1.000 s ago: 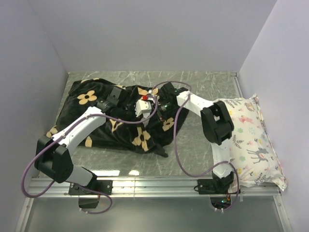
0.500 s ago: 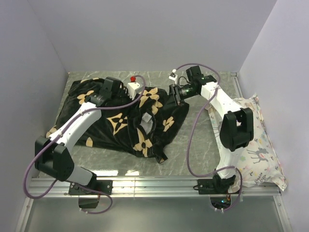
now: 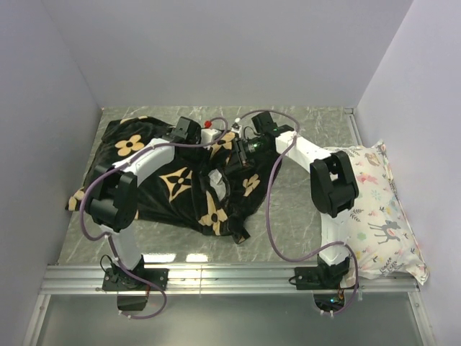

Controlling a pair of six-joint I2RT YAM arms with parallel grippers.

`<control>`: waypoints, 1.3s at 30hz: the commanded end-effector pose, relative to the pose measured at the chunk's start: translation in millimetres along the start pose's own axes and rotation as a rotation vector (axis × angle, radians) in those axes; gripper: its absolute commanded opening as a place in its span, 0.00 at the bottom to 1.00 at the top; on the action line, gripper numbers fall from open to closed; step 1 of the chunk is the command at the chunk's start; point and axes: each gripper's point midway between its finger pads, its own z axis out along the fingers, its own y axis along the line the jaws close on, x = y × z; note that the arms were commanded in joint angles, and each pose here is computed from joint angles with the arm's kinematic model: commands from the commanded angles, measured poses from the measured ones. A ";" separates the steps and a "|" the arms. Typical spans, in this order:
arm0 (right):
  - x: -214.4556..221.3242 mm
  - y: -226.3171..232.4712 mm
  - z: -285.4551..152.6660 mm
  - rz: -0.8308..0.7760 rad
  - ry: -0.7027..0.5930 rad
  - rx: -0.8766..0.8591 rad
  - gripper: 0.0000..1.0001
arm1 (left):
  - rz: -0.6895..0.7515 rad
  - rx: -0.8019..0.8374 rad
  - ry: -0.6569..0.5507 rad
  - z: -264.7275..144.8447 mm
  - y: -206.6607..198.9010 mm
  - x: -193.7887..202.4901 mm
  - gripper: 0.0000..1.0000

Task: Put the pillow into the pillowcase

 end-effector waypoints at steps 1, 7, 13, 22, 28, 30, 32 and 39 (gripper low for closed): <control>-2.9 6.7 10.9 -0.023 -0.018 -0.020 0.29 | 0.059 0.101 -0.094 -32.6 -19.7 -29.3 0.08; -14.3 -4.8 42.8 0.001 -0.033 -0.024 0.29 | 0.150 0.252 -0.266 -111.1 -66.8 -64.8 0.00; -69.9 -5.4 55.8 -0.033 -0.137 -0.017 0.31 | 0.064 0.404 -0.303 -127.8 -94.8 -86.9 0.00; -112.8 14.1 -70.1 -0.140 -0.343 0.017 0.49 | -0.094 0.385 -0.433 -70.6 -66.3 -168.4 0.01; -64.9 -39.1 -163.1 -0.052 -0.345 0.279 0.54 | -0.041 0.315 -0.493 -13.6 -60.5 -211.4 0.01; -55.6 -52.1 -180.2 -0.030 -0.351 0.331 0.56 | -0.015 0.300 -0.539 -10.6 -65.1 -232.5 0.01; -48.4 -61.5 -202.4 -0.016 -0.383 0.408 0.60 | -0.025 0.272 -0.550 10.0 -56.1 -241.3 0.04; 8.4 -81.9 -204.7 -0.119 -0.227 0.608 0.74 | 0.010 0.139 -0.483 -11.5 -5.8 -233.5 0.84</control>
